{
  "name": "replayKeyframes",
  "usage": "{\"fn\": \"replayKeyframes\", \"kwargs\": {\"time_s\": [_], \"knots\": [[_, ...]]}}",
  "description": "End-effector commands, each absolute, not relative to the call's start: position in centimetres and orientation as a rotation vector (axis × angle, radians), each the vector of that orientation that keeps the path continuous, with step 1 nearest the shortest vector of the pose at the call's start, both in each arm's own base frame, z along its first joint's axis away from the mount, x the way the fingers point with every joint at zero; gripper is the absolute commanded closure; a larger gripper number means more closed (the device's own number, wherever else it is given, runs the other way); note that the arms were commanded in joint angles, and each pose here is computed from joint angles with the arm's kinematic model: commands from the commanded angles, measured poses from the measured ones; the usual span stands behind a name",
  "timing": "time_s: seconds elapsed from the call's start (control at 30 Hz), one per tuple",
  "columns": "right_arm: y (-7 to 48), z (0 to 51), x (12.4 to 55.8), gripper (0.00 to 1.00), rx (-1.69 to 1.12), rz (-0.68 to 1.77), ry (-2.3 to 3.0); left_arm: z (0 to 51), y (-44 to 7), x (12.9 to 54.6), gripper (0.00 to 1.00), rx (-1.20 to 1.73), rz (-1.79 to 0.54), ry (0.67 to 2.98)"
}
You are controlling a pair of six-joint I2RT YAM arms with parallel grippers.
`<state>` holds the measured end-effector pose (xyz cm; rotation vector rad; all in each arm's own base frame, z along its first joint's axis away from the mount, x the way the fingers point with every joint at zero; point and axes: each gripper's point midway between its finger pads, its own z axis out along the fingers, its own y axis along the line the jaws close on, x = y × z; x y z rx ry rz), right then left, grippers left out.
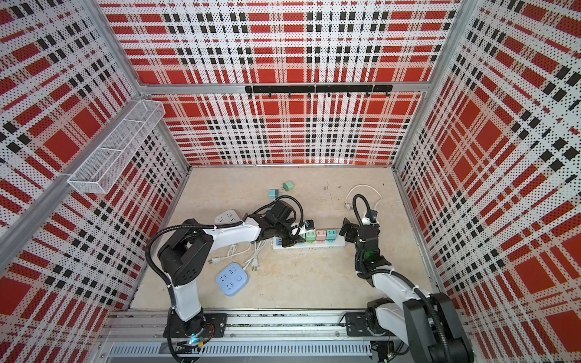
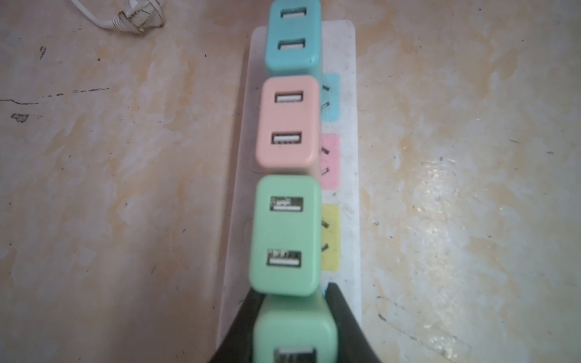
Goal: Insert the plug
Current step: 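Press the mint-green adapter into the socket and open the left gripper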
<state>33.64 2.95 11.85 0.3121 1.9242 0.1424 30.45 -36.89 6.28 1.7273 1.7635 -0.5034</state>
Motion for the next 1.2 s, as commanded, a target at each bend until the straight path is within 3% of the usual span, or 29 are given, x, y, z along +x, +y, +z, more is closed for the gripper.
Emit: {"fn": "replayKeyframes", "kwargs": {"time_s": [0.0, 0.8, 0.87, 0.97, 1.0, 1.03, 1.17], "knots": [[3.0, 13.4, 34.4, 0.00, 0.317, 0.158, 1.873, 4.5, -36.4, 30.0, 1.00, 1.748, -0.548, 1.847], [3.0, 13.4, 34.4, 0.00, 0.315, 0.159, 1.876, 1.0, -35.6, 29.0, 0.99, 1.832, -0.372, 1.948], [3.1, 13.4, 34.4, 0.00, 0.309, 0.163, 1.874, 1.1, -35.5, 29.1, 0.80, 1.816, -0.367, 1.960], [2.9, 13.5, 34.2, 0.00, 0.321, 0.160, 1.861, 2.0, -35.7, 29.5, 0.59, 1.783, -0.392, 1.954], [2.8, 13.5, 34.2, 0.00, 0.323, 0.155, 1.860, 2.5, -35.9, 29.8, 0.47, 1.767, -0.397, 1.947], [2.8, 13.5, 34.2, 0.00, 0.323, 0.155, 1.861, 3.0, -36.0, 30.0, 0.01, 1.757, -0.401, 1.940], [3.0, 13.4, 34.3, 0.00, 0.316, 0.160, 1.868, 5.3, -36.6, 30.4, 0.01, 1.722, -0.409, 1.889]]}}
